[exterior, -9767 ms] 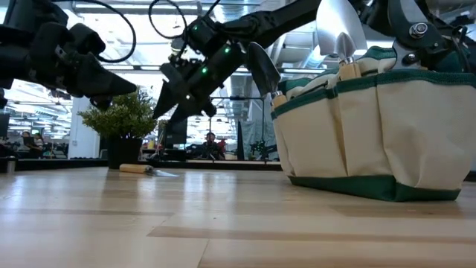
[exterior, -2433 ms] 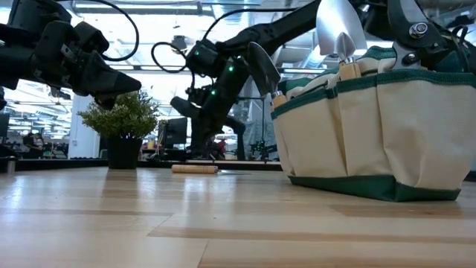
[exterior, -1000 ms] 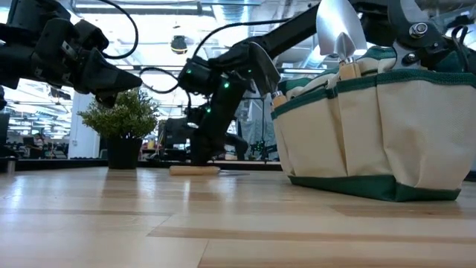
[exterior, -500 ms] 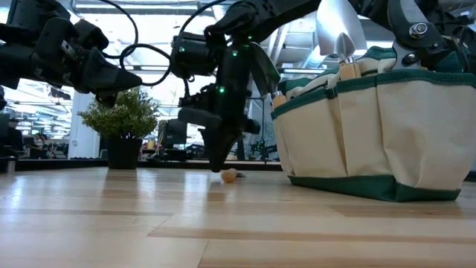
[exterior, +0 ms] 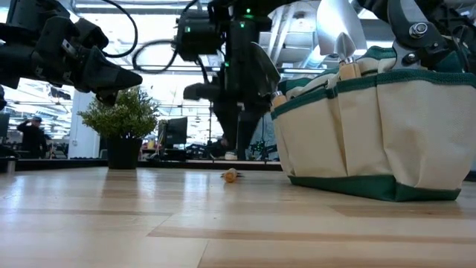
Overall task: Pick & Place Garden tools in Gardening bag
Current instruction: Put the brown trowel into the gardening bag
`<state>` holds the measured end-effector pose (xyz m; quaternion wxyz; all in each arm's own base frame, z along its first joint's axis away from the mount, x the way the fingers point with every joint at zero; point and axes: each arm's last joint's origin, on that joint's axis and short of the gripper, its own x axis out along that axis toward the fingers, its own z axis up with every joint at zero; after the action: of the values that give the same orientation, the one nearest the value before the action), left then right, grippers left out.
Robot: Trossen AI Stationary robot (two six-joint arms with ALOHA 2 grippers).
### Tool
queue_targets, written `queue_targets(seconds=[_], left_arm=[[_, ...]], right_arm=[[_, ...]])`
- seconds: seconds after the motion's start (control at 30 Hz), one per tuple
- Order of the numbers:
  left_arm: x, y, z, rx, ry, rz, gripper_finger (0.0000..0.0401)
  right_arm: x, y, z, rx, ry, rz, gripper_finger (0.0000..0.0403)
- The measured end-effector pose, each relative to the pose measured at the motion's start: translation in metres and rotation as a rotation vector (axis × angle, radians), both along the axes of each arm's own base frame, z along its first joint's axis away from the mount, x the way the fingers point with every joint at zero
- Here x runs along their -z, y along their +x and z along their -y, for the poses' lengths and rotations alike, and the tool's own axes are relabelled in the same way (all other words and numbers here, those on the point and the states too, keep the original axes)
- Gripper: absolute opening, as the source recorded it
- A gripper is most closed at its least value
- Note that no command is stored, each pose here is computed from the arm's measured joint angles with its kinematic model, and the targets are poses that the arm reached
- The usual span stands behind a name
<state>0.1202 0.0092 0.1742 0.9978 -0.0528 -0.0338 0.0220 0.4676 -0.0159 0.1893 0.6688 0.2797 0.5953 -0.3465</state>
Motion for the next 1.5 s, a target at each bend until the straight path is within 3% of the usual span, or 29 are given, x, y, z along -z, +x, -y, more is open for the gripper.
queue_targets(seconds=[0.23, 0.37, 0.6, 0.87, 0.97, 1.13, 1.37, 1.5], left_arm=[[0.0, 0.0, 0.0, 0.0, 0.0, 0.0, 0.0017], [0.0, 0.0, 0.0, -0.001, 0.0, 0.0, 0.0017], [0.0, 0.0, 0.0, 0.0, 0.0, 0.001, 0.0017], [0.0, 0.0, 0.0, 0.0, 0.0, 0.001, 0.0017], [0.0, 0.0, 0.0, 0.0, 0.0, 0.0, 0.0017], [0.0, 0.0, 0.0, 0.0, 0.0, 0.0, 0.0017], [0.0, 0.0, 0.0, 0.0, 0.0, 0.0, 0.0017], [0.0, 0.0, 0.0, 0.0, 0.0, 0.0, 0.0017]], right_arm=[[0.02, 0.005, 0.008, 0.075, 0.056, 0.067, 0.022], [0.021, 0.006, 0.017, 0.105, 0.055, 0.084, 0.0243], [0.036, 0.009, 0.015, 0.098, 0.066, 0.073, 0.0212], [0.058, 0.01, 0.012, 0.067, 0.154, 0.008, 0.0177], [0.061, 0.009, 0.012, 0.051, 0.156, -0.013, 0.0141], [0.062, 0.007, 0.016, 0.017, 0.154, -0.037, 0.0047], [0.06, 0.005, 0.02, -0.016, 0.162, -0.037, 0.0052], [0.047, 0.005, 0.022, -0.05, 0.103, -0.005, 0.0052]])
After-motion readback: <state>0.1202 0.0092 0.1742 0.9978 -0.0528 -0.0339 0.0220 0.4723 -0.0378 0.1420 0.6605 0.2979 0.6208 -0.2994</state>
